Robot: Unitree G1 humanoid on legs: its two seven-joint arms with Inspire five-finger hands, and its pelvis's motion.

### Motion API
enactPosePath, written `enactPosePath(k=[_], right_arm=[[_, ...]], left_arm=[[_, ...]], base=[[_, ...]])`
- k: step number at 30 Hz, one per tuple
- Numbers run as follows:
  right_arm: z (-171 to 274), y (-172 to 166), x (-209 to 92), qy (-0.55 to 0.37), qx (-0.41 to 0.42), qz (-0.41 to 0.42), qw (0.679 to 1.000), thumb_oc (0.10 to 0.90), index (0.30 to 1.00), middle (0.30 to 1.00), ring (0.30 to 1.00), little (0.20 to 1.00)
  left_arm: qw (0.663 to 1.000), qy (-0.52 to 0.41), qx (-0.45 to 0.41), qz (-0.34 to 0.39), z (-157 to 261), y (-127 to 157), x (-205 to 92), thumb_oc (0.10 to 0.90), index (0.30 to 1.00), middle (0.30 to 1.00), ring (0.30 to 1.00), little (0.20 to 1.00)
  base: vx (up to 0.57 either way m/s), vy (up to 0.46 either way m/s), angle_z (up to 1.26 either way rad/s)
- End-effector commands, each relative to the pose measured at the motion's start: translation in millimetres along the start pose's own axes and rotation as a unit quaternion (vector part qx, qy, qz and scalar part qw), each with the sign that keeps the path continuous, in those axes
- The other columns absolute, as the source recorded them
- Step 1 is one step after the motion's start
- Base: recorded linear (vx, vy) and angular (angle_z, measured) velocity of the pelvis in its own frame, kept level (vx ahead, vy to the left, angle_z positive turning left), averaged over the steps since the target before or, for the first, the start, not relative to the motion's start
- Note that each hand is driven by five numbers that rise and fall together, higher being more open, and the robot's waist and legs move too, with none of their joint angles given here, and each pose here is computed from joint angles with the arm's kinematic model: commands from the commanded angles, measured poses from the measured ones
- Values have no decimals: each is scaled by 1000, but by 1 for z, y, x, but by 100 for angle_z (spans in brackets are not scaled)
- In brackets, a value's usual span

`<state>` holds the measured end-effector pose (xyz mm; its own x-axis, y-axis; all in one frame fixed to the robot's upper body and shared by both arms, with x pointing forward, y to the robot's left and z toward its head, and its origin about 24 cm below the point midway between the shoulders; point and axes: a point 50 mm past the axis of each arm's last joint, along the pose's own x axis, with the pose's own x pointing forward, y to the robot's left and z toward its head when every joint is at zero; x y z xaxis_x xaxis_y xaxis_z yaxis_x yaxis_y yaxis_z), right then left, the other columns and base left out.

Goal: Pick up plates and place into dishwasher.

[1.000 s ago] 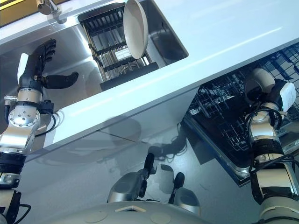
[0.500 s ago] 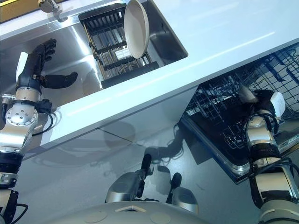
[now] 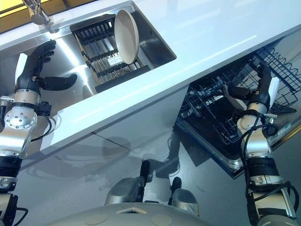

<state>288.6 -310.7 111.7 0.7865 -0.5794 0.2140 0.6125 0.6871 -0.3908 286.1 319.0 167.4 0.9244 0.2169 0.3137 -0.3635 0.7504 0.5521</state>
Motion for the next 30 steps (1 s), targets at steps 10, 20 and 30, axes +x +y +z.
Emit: enactPosePath(k=[10,20,30], right_arm=[[42,-3,-27,-155,151,91,972,800,900,900,900,900],[46,30,-62,-163,232,319,904,800,900,900,900,900],[60,39,-70,-198,211,356,888,800,900,900,900,900]], left_arm=[[981,-138,113,75,55,57,11,800,900,900,900,900],[947,-119,271,126,84,105,42,800,900,900,900,900],[895,-73,408,166,104,135,65,800,900,900,900,900]], base=[[-62,10,-13],[-29,20,-21],[14,42,-30]])
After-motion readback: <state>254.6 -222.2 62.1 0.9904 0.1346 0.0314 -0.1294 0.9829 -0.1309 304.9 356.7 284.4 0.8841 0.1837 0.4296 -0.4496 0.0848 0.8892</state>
